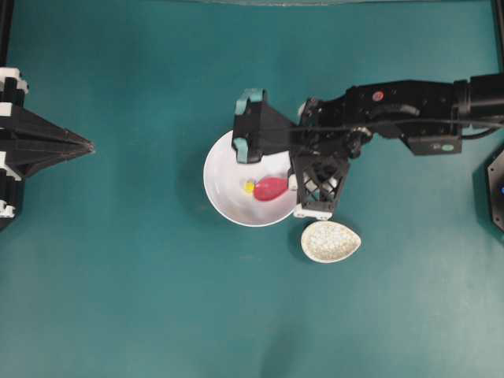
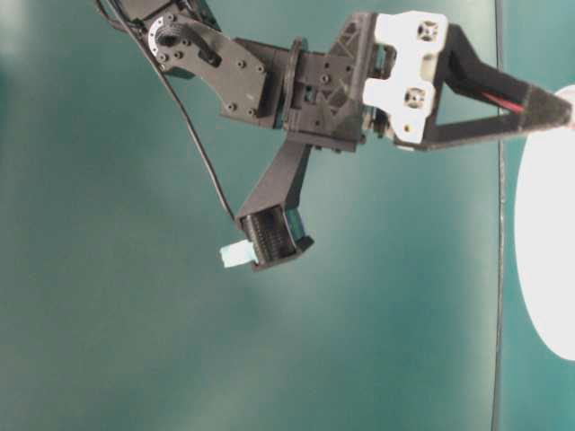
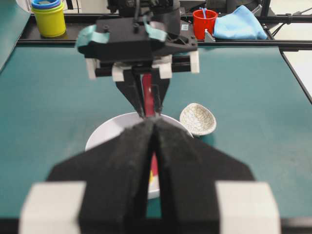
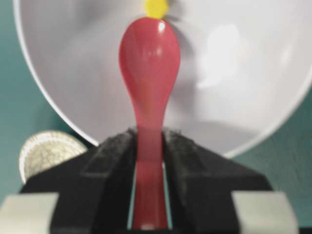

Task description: Scoop the yellow hexagonal prism block from the bowl with a spoon using the right arm.

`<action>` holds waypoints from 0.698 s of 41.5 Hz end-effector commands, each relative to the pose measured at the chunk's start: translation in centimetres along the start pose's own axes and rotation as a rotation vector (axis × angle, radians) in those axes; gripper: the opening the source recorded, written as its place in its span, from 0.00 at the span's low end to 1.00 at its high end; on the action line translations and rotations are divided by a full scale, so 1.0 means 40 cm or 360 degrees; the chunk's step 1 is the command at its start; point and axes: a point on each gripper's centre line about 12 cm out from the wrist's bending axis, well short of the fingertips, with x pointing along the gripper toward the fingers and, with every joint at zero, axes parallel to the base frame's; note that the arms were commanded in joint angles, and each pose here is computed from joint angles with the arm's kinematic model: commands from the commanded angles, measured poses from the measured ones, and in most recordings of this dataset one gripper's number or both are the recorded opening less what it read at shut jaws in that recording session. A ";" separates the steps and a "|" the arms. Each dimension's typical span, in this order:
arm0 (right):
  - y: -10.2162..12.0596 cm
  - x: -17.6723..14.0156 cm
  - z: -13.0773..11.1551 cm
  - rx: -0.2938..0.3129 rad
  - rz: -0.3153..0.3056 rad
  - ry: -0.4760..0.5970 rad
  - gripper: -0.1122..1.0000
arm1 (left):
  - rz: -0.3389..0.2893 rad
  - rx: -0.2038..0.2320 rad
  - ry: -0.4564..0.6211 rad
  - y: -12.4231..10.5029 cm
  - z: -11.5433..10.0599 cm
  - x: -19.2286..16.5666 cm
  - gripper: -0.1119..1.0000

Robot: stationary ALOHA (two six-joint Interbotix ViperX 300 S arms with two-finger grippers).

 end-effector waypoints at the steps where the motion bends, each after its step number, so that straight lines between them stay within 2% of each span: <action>1: 0.005 -0.023 0.031 -0.0012 -0.0001 -0.0102 0.33 | 0.0000 0.0007 -0.0044 0.000 0.028 0.004 0.10; 18: -0.003 -0.012 0.071 -0.0022 -0.0031 -0.0300 0.33 | 0.0000 0.0007 -0.0046 0.000 0.028 0.004 0.10; 29: -0.001 -0.064 0.108 -0.0066 -0.0065 -0.0428 0.33 | 0.0000 0.0005 -0.0049 0.000 0.030 0.004 0.10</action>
